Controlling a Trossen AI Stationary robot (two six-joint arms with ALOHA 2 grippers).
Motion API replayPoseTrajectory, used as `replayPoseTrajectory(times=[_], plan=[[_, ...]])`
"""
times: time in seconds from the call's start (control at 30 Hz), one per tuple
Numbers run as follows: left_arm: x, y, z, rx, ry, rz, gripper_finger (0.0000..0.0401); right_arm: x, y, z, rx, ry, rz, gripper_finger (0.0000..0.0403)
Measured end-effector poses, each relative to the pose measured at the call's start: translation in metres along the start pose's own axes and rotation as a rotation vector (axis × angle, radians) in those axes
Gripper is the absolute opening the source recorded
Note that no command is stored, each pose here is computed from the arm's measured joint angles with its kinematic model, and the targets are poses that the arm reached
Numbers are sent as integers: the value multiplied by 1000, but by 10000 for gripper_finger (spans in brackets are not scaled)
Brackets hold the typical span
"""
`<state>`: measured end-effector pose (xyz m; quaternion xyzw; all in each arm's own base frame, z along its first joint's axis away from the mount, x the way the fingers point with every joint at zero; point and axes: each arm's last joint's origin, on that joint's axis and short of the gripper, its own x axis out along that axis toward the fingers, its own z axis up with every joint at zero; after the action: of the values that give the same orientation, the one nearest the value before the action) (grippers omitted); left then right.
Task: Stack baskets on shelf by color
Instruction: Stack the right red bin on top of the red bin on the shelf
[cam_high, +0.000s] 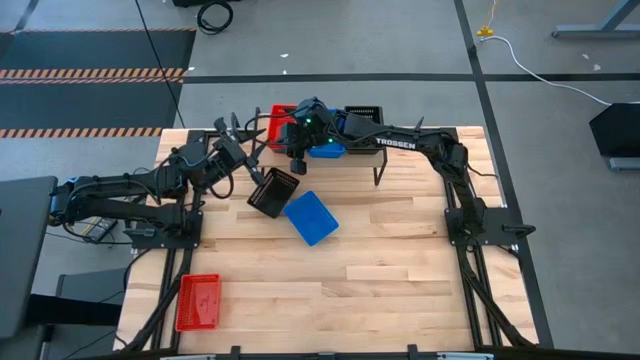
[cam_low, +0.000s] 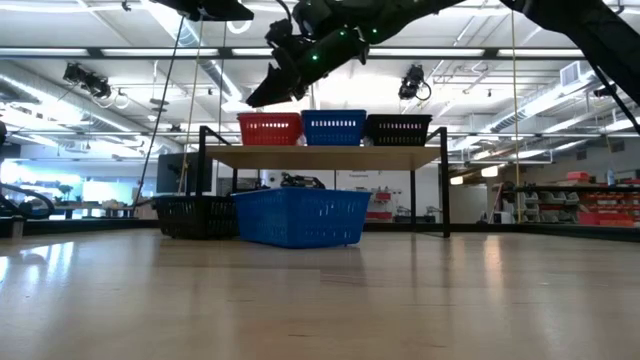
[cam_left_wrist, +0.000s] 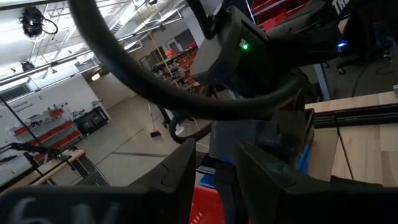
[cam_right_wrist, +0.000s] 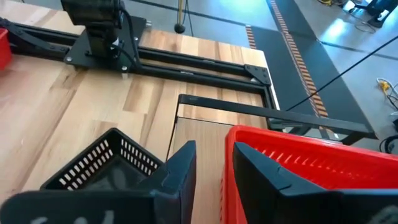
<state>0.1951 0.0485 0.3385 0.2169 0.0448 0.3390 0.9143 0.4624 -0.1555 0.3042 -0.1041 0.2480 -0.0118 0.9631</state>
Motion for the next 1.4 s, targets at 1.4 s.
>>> replayPoseTrajectory(times=[1.4], plan=[[-48,34,5,-100,-6,23,118,-23,-18,37,66,193,-147,201]])
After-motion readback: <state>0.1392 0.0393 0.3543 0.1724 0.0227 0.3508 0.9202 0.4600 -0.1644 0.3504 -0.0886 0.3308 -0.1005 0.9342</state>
